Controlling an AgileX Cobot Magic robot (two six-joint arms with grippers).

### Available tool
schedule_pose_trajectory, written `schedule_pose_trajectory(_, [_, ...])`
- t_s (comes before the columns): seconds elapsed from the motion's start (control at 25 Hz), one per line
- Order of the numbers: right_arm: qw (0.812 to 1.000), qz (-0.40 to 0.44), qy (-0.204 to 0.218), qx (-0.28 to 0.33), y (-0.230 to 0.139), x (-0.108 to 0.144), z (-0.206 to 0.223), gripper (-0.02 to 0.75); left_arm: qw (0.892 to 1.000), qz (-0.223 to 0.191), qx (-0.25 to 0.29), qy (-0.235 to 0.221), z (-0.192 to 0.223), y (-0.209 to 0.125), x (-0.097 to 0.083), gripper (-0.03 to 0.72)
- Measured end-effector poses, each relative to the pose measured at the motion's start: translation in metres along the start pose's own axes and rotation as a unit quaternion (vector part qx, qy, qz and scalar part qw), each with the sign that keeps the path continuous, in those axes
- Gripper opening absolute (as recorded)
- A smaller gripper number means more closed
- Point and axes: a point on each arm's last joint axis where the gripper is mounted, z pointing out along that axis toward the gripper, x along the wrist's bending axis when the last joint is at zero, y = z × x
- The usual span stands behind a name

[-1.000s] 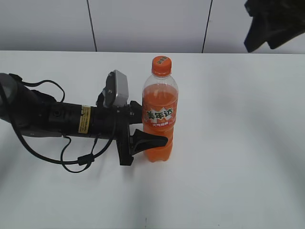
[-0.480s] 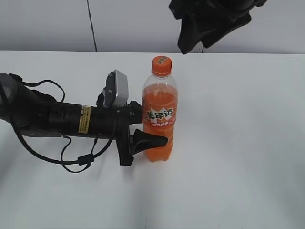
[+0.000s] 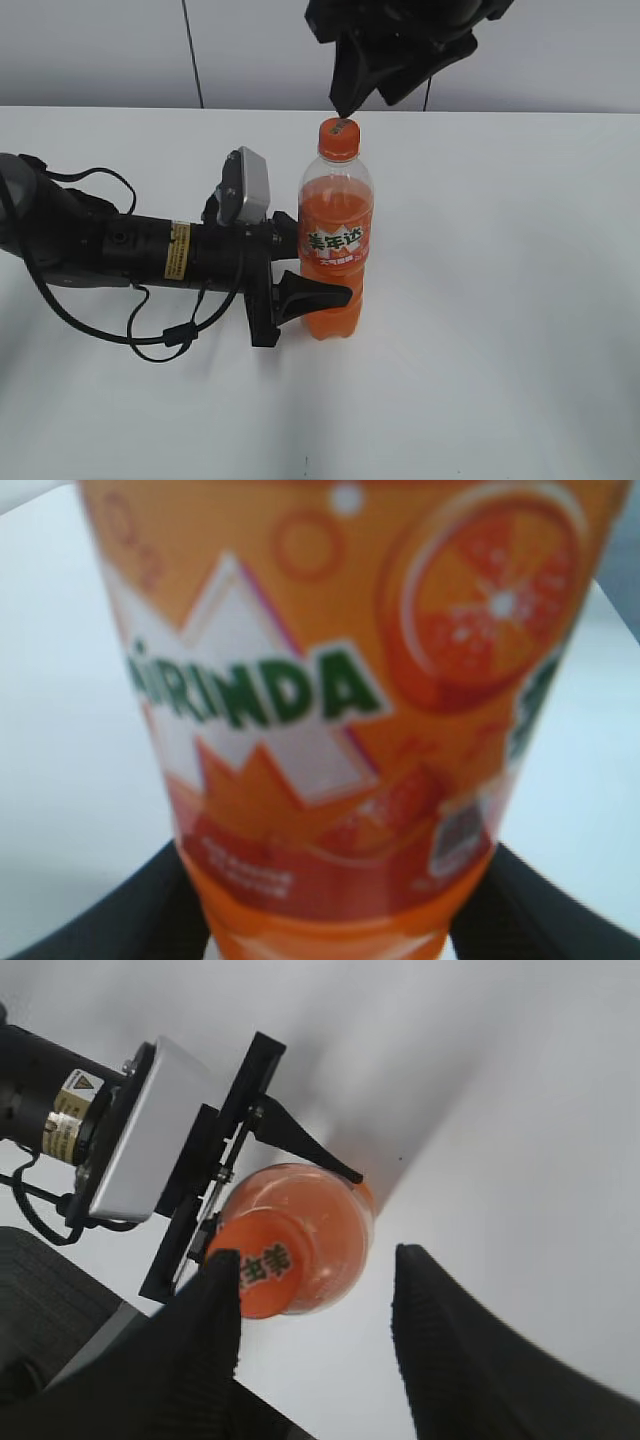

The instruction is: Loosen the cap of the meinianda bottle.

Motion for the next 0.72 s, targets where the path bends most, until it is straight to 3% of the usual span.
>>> schedule_pose_trajectory(0.36, [1.0,-0.025,0.003,0.011,-0.001,0.018,0.009,0.371,1.0,0.0,0.0,0.0,0.0,0.0,0.0,0.411])
schedule_pose_trajectory(0.72, [0.999,-0.03,-0.006,0.023,0.0,0.017,0.019,0.371,1.0,0.0,0.0,0.0,0.0,0.0,0.0,0.41])
